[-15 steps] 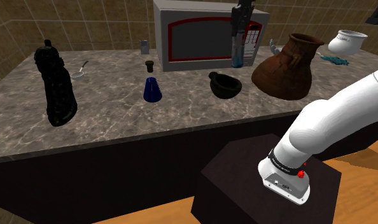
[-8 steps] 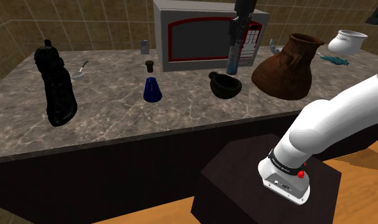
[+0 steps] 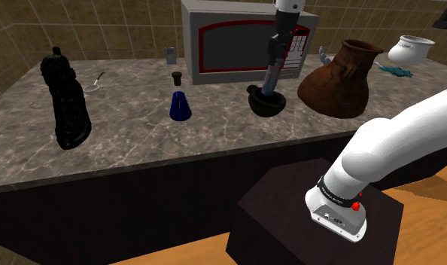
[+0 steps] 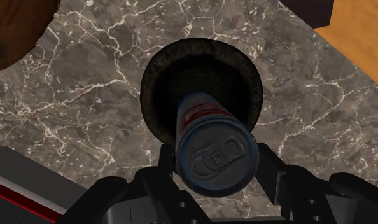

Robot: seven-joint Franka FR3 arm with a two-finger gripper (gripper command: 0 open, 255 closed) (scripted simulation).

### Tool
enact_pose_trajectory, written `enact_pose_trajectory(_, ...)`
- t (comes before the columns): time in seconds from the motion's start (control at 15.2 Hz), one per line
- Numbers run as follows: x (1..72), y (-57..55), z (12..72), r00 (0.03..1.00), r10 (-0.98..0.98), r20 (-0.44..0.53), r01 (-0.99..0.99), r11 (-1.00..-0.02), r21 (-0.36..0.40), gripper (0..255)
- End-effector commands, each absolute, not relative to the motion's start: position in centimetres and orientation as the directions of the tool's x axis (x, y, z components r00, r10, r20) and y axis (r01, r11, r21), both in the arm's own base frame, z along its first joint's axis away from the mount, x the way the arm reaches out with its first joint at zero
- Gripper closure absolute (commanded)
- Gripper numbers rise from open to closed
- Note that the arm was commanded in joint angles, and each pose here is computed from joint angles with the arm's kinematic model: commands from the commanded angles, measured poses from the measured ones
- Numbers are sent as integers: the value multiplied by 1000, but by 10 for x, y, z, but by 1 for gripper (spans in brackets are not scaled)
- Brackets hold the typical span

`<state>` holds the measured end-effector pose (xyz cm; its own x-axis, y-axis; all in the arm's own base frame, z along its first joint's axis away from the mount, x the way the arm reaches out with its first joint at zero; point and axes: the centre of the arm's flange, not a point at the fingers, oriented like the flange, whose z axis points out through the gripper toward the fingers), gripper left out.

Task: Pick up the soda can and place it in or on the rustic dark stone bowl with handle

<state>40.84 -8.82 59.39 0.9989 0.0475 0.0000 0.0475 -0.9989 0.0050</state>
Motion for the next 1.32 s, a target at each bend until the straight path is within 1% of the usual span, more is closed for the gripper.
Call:
enact_pose_trajectory(0.0,408,-88,583,999,48,1,48,-999,5,255)
enact_pose_trajectory(0.13,408,-88,572,999,48,1,48,-999,5,255)
enact_pose_trajectory(0.59,408,-88,572,999,48,1,48,-999,5,255)
enact_pose_trajectory(0.66,408,-88,572,999,48,1,48,-999,5,0)
enact_pose_trajectory(0.99,408,-88,572,999,48,1,48,-999,5,0)
enact_pose_trajectory(1.25,408,-88,622,999,48,1,48,-999,5,0)
